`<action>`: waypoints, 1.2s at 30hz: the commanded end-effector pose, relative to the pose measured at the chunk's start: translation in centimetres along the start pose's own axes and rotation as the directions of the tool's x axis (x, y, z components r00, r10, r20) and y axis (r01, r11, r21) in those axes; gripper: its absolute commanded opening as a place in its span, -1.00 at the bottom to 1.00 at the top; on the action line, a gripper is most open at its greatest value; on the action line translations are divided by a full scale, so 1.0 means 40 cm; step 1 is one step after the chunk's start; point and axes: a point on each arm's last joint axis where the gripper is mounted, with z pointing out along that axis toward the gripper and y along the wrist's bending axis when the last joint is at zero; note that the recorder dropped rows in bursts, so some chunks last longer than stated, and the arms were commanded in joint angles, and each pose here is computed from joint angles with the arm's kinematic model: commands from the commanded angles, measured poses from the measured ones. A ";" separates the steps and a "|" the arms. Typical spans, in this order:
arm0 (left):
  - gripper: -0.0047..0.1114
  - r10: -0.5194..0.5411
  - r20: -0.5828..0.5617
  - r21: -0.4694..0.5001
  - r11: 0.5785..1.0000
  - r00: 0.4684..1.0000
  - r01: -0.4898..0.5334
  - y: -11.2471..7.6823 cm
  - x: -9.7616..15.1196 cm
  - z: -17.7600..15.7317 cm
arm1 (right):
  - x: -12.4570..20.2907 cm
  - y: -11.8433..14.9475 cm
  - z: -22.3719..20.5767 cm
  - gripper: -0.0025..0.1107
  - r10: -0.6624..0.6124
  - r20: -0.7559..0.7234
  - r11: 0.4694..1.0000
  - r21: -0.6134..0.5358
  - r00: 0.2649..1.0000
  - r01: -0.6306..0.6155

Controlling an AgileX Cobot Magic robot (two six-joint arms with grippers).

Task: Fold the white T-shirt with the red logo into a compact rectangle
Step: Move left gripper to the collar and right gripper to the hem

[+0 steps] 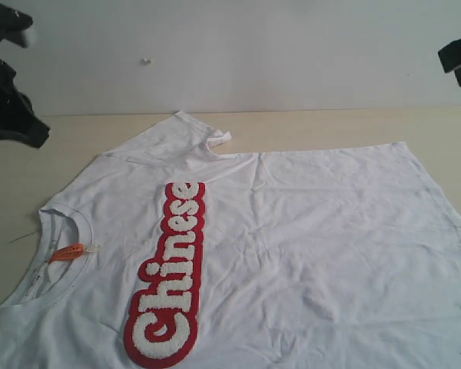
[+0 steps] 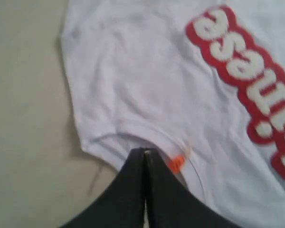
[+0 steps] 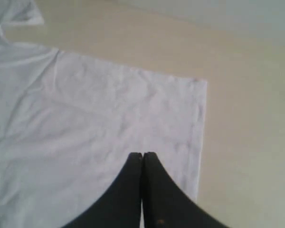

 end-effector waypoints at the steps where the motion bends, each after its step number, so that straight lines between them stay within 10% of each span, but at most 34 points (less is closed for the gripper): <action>1: -0.92 0.102 -0.180 0.156 0.985 0.978 -0.074 -0.053 0.055 0.010 | 0.020 0.016 0.044 -0.96 -0.011 -0.186 0.990 -0.140 0.983 -0.016; 25: -0.91 0.630 -0.126 0.462 0.721 0.767 -0.516 -0.526 0.231 0.045 | 0.160 0.031 0.138 -0.79 0.034 -0.259 0.991 -0.119 0.965 -0.067; 36: -0.26 0.692 -0.160 0.542 0.657 0.704 -0.523 -0.716 0.372 0.025 | 0.145 0.035 0.142 -0.79 0.083 -0.202 0.985 -0.133 0.976 -0.112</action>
